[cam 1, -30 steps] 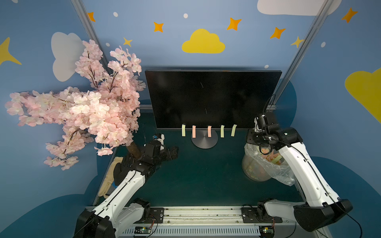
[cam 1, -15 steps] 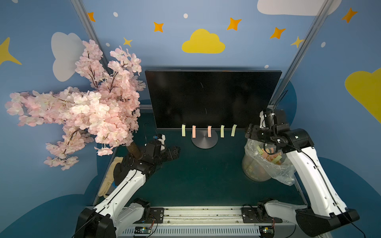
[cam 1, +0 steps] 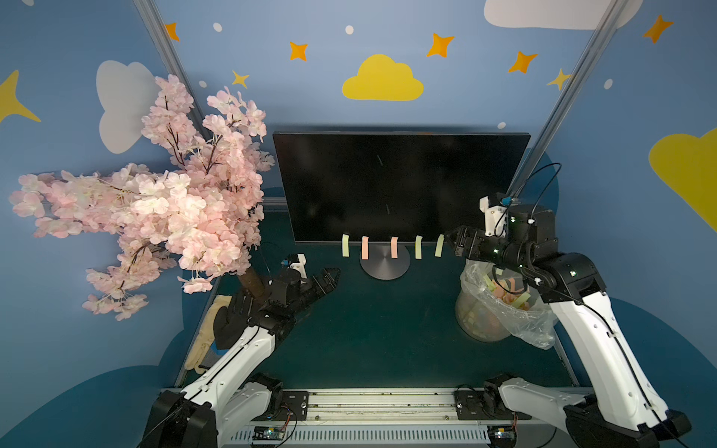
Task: Remove the sticky note from the monitor
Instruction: Move the trash bin to the center of the board, then tear off the sticky note from the monitor.
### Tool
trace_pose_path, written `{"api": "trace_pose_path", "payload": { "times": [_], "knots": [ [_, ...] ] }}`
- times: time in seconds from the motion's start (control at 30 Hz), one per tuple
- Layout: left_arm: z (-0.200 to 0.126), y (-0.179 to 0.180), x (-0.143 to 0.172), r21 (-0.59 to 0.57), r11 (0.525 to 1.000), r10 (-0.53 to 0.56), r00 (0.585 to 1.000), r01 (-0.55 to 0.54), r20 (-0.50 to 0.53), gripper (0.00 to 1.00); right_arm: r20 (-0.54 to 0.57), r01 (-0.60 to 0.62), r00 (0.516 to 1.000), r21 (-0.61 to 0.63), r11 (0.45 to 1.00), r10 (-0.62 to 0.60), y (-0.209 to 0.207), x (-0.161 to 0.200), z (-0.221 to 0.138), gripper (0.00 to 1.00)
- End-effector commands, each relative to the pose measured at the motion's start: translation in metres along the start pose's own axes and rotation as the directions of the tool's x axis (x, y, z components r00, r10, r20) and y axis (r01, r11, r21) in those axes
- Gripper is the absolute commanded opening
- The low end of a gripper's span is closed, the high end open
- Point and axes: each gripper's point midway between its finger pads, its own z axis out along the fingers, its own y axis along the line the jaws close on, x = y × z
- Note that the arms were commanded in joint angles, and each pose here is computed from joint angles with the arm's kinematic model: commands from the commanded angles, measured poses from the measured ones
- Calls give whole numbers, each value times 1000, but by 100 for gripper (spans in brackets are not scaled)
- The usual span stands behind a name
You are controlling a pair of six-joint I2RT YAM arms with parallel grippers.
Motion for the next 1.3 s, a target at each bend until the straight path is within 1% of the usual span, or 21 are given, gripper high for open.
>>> {"api": "trace_pose_path", "payload": {
  "times": [0.0,0.1,0.33,0.43,0.6,0.83,1.27],
  "knots": [
    [2,-26,-15,96,994,-65,997,61,37,100,-9,50,999,-137,989,-52,36,3,11,81],
    [3,-33,-20,118,990,-82,996,76,44,100,-49,78,995,-171,982,-88,53,20,25,81],
    [10,-48,-30,132,990,-54,998,48,41,100,-115,138,980,-213,967,-165,81,58,53,81],
    [18,-54,-31,150,987,-52,998,49,17,99,-132,145,975,-228,963,-178,88,69,61,80],
    [34,-64,-30,185,981,-55,998,62,-42,93,-146,143,972,-252,957,-183,97,83,73,80],
    [50,-67,-30,203,977,-54,996,67,-69,84,-149,153,970,-242,958,-193,98,92,80,80],
    [60,-62,-34,208,976,-57,997,68,-61,66,-149,158,970,-218,963,-193,94,92,83,80]
  ]
}}
